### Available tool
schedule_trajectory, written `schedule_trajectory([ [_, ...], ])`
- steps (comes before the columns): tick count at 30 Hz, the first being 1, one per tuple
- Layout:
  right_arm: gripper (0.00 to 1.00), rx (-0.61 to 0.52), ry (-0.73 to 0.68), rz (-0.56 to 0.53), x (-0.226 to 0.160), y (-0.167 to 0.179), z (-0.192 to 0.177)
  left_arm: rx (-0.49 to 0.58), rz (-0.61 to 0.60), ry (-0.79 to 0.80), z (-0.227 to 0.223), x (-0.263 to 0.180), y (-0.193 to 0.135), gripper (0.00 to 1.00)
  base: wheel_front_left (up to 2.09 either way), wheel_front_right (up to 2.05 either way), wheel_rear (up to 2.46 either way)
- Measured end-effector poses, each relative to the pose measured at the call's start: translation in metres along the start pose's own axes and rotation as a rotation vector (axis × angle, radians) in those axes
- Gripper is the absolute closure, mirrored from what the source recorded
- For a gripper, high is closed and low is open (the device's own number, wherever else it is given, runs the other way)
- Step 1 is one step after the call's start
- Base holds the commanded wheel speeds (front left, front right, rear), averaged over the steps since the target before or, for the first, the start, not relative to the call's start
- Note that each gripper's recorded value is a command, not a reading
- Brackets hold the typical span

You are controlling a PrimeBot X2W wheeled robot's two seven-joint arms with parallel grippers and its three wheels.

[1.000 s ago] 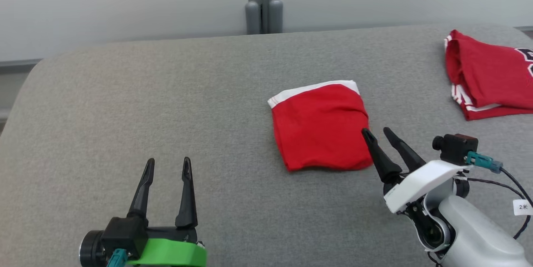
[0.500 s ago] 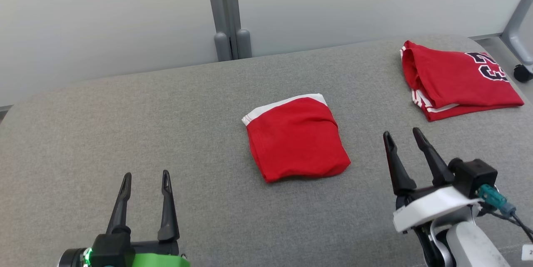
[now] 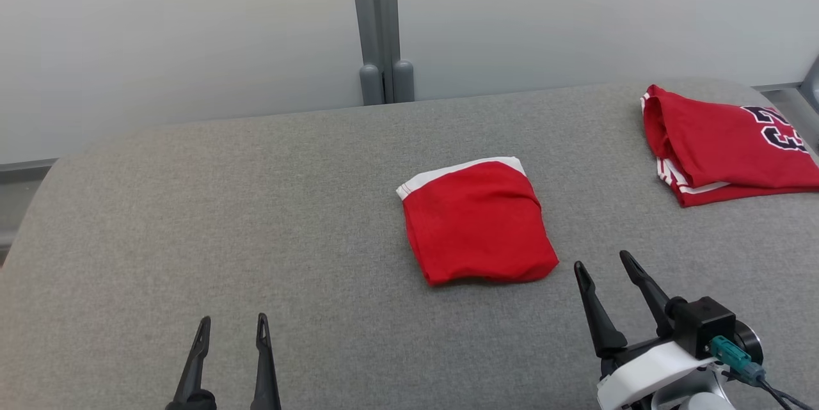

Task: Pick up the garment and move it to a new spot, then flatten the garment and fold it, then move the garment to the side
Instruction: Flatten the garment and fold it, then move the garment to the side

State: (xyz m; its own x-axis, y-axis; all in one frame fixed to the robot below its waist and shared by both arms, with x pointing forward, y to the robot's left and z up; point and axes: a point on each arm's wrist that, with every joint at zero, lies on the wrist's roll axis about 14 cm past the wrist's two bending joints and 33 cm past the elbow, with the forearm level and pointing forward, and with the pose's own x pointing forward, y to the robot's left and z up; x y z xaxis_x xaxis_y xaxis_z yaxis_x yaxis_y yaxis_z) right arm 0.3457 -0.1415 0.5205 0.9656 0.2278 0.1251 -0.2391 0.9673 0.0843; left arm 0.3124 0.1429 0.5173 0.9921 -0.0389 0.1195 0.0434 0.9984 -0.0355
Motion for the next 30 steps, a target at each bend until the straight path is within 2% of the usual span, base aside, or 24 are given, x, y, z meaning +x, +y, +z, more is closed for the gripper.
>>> schedule_trajectory([
  [30, 0.0, -0.004, 0.032, 0.019, 0.0, 0.008, -0.011, -0.002, 0.024, 0.014, -0.004, -0.005, 0.005, 0.0, 0.0, 0.0, 0.0],
])
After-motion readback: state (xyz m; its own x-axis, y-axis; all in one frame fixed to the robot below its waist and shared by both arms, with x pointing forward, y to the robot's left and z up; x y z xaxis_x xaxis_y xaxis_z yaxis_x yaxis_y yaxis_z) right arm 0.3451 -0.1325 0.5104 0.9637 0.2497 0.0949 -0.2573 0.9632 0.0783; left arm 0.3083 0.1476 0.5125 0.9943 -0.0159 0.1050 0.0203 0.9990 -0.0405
